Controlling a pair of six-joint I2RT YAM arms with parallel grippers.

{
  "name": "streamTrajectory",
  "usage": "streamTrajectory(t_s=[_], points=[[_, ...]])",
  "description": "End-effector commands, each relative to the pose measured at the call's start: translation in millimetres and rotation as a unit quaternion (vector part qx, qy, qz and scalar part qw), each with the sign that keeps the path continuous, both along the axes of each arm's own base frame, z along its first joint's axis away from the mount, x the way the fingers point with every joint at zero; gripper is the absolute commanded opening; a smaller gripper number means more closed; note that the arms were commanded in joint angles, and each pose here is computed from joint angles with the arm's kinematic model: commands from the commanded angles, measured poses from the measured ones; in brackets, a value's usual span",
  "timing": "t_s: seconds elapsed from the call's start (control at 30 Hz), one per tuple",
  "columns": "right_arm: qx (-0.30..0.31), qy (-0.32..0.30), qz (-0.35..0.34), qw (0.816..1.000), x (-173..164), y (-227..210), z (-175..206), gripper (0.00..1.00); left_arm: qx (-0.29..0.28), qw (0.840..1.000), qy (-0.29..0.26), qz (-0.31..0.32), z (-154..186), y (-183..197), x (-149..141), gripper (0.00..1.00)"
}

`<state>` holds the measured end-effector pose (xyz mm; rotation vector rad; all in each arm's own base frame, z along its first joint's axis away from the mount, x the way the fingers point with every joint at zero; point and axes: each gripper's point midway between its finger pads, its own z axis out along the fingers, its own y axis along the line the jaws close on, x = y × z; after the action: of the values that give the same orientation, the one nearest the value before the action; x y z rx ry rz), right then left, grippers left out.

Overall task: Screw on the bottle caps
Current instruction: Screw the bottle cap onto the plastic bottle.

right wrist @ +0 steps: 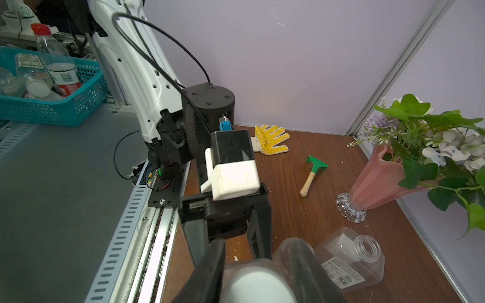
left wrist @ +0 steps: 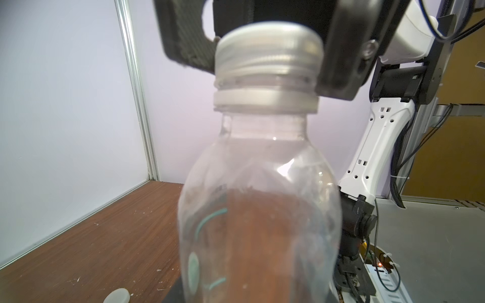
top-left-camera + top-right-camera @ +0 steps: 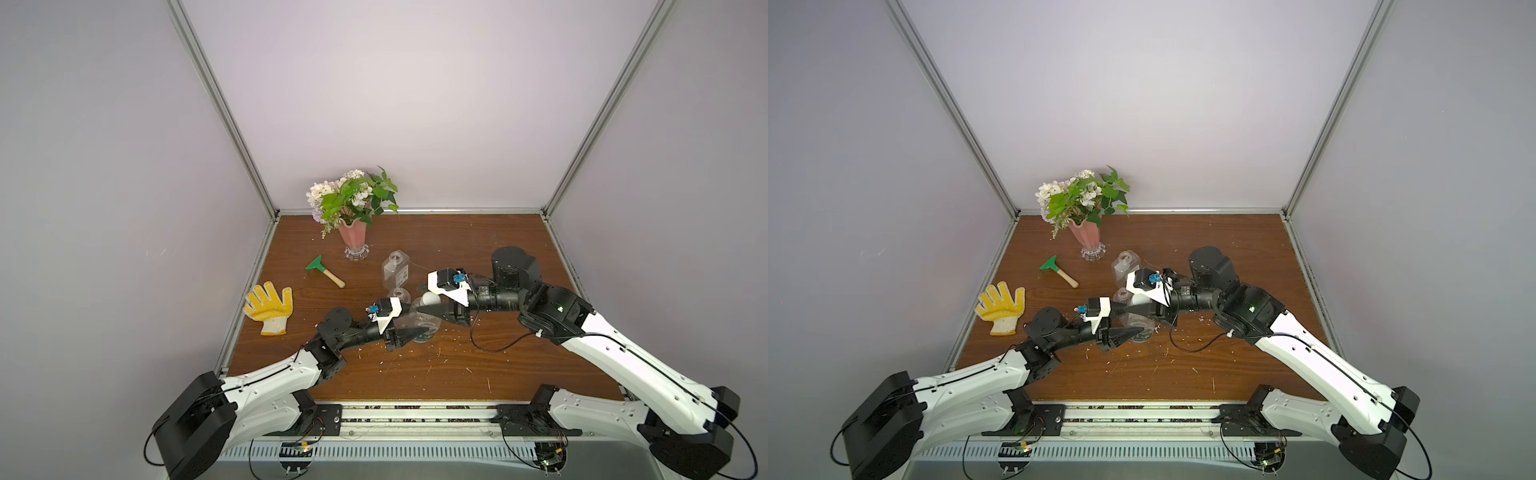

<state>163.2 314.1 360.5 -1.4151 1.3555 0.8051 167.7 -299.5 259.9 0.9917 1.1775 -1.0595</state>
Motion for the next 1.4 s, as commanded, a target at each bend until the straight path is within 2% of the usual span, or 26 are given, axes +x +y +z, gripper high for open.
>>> streamTrajectory(t_s=[0.0, 0.27, 0.4, 0.57, 0.73, 0.9, 1.0, 1.27, 1.37], points=[[0.003, 0.007, -0.017, 1.000, 6, 0, -2, 0.36, -0.024, 0.999, -0.033, 0.010, 23, 2, 3, 0.50], [0.004, 0.040, -0.082, 0.996, 27, -1, -20, 0.34, -0.040, 0.996, -0.052, 0.060, 38, 9, 16, 0.50], [0.013, 0.071, -0.167, 0.983, 54, -6, -28, 0.30, -0.045, 0.993, -0.056, 0.098, 41, 15, 27, 0.50], [0.026, 0.118, -0.238, 0.964, 73, -8, -36, 0.23, -0.050, 0.989, -0.060, 0.125, 45, 19, 36, 0.50], [0.026, 0.133, -0.264, 0.955, 77, -3, -39, 0.23, -0.051, 0.987, -0.056, 0.143, 45, 20, 43, 0.50], [0.018, 0.121, -0.272, 0.955, 79, -5, -31, 0.27, -0.045, 0.987, -0.045, 0.147, 37, 19, 46, 0.50], [0.023, 0.109, -0.271, 0.956, 78, -8, -20, 0.39, -0.041, 0.987, -0.038, 0.149, 31, 19, 47, 0.50], [0.046, 0.081, -0.245, 0.965, 67, -13, 16, 0.84, -0.035, 0.987, -0.022, 0.154, 21, 21, 48, 0.50], [0.050, 0.072, -0.223, 0.971, 60, -16, 23, 0.94, -0.034, 0.987, -0.017, 0.155, 18, 21, 49, 0.50]])
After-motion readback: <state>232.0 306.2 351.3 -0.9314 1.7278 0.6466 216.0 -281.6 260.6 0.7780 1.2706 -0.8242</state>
